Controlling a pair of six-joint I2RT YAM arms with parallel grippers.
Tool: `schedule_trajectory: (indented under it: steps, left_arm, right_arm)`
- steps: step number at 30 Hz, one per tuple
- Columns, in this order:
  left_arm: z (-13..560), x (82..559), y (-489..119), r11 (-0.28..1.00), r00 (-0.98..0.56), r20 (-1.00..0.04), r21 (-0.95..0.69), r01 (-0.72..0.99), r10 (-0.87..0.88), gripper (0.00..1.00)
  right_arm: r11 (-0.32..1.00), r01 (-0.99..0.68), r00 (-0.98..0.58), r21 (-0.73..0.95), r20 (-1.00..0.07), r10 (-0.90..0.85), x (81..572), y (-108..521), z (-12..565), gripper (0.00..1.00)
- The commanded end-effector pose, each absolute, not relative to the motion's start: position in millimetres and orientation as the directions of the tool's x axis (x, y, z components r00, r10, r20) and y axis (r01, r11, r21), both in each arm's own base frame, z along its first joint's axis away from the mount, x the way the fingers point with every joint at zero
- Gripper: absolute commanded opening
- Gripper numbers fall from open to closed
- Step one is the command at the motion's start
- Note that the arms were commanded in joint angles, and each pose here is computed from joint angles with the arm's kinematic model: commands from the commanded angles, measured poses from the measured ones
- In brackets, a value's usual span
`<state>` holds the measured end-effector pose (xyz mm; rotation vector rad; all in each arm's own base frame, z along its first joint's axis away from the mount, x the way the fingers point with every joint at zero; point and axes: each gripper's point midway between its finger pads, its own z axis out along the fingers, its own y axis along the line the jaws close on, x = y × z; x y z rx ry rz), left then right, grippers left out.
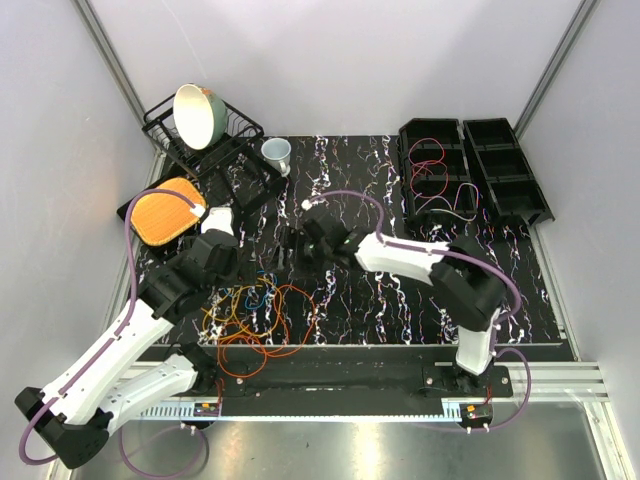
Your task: Untangle the cables
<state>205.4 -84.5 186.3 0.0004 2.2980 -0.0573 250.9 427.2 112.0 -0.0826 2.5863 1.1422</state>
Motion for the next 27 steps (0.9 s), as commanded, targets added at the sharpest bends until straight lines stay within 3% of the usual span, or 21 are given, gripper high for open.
schedule_trajectory:
  steps: [1, 27]
  left_arm:
    - [197, 212, -83, 0.998, -0.625, -0.779, -0.064, -0.007, -0.054, 0.98]
    - [202, 210, -84, 0.997, -0.611, -0.789, -0.08, 0.003, -0.062, 0.99]
  right_arm:
    - [0.592, -0.108, -0.96, 0.799, -0.24, 0.148, 247, 466, 114, 0.82]
    - [0.738, 0.094, -0.96, 0.668, -0.135, 0.244, 222, 462, 38, 0.68]
